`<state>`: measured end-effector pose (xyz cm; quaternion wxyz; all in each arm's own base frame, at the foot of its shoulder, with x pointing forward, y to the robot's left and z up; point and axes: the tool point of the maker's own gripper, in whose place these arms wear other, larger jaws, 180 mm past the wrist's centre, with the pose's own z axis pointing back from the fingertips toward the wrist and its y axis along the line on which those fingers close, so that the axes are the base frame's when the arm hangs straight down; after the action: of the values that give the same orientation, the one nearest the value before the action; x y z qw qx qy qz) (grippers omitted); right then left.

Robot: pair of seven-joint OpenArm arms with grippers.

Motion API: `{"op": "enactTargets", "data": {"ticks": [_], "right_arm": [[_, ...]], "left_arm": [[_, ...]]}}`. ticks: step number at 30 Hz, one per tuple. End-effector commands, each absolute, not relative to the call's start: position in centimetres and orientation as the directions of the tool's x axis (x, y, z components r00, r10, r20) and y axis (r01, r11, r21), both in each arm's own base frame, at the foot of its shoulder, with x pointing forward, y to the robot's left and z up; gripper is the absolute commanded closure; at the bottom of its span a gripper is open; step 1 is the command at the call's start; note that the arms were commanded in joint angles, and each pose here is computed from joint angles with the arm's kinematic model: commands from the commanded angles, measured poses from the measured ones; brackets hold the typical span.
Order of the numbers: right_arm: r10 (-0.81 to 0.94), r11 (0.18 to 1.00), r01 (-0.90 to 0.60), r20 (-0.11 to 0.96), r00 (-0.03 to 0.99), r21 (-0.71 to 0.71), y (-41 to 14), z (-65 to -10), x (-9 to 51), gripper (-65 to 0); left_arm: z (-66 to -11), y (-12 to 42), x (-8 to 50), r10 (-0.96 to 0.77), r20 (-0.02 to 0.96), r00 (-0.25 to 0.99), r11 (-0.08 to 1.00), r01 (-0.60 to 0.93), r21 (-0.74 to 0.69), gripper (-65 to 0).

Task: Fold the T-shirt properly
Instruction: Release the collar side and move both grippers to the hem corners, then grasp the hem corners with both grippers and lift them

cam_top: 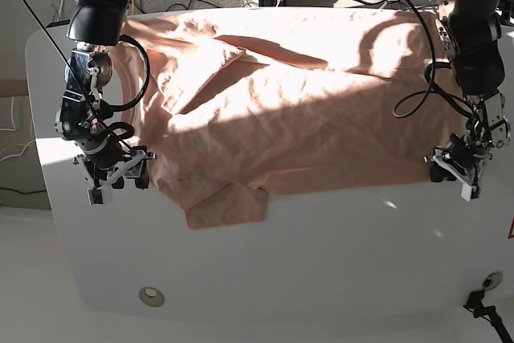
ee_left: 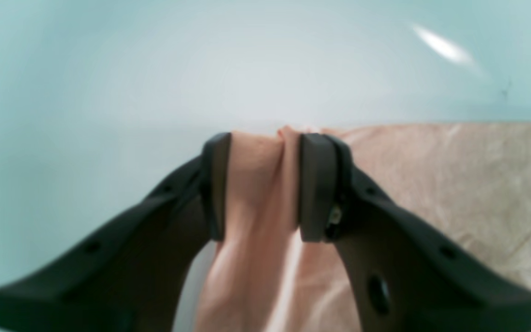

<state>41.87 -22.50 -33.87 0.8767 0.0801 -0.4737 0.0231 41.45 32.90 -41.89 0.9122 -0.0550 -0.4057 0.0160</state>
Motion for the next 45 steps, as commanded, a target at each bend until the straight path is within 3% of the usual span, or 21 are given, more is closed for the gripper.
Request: {"op": "enactTargets", "data": {"ticks": [1, 4, 9, 24, 39, 45], "right_arm": [[-0.049, 0.981, -0.135, 0.856, 0.515, 0.137, -21.9, -32.4, 44.2, -33.6], [-0.085, 0.975, -0.131, 0.847, 0.525, 0.180, -21.4, -31.9, 47.0, -33.7], [-0.116, 0.960, -0.151, 0.830, 0.545, 0.234, -18.9, -32.5, 50.9, -33.7], [-0.188, 0.943, -0.106, 0.767, 0.613, 0.316, -15.8, -39.0, 51.0, -33.7], [-0.202, 0.908, -0.157, 0.736, 0.647, 0.387, -9.6, -40.3, 50.0, -32.8], [-0.204, 0.904, -0.164, 0.734, 0.648, 0.396, -8.8, -40.3, 50.0, -15.5]], "left_arm": [[-41.3, 33.4, 41.7, 0.054, 0.735, 0.676, 0.995, 0.024, -0.095, -13.3], [-41.3, 33.4, 41.7, 0.054, 0.735, 0.676, 0.995, 0.025, -0.096, -4.1], [-41.4, 33.3, 41.6, 0.052, 0.733, 0.678, 0.995, 0.029, -0.098, 0.0], [-42.3, 33.5, 39.7, 0.011, 0.723, 0.691, 0.997, 0.047, -0.060, 0.0], [-42.4, 33.5, 39.6, 0.010, 0.721, 0.693, 0.997, 0.047, -0.059, 0.0], [-42.3, 33.7, 39.6, 0.009, 0.721, 0.693, 0.997, 0.046, -0.056, 0.0]]}}
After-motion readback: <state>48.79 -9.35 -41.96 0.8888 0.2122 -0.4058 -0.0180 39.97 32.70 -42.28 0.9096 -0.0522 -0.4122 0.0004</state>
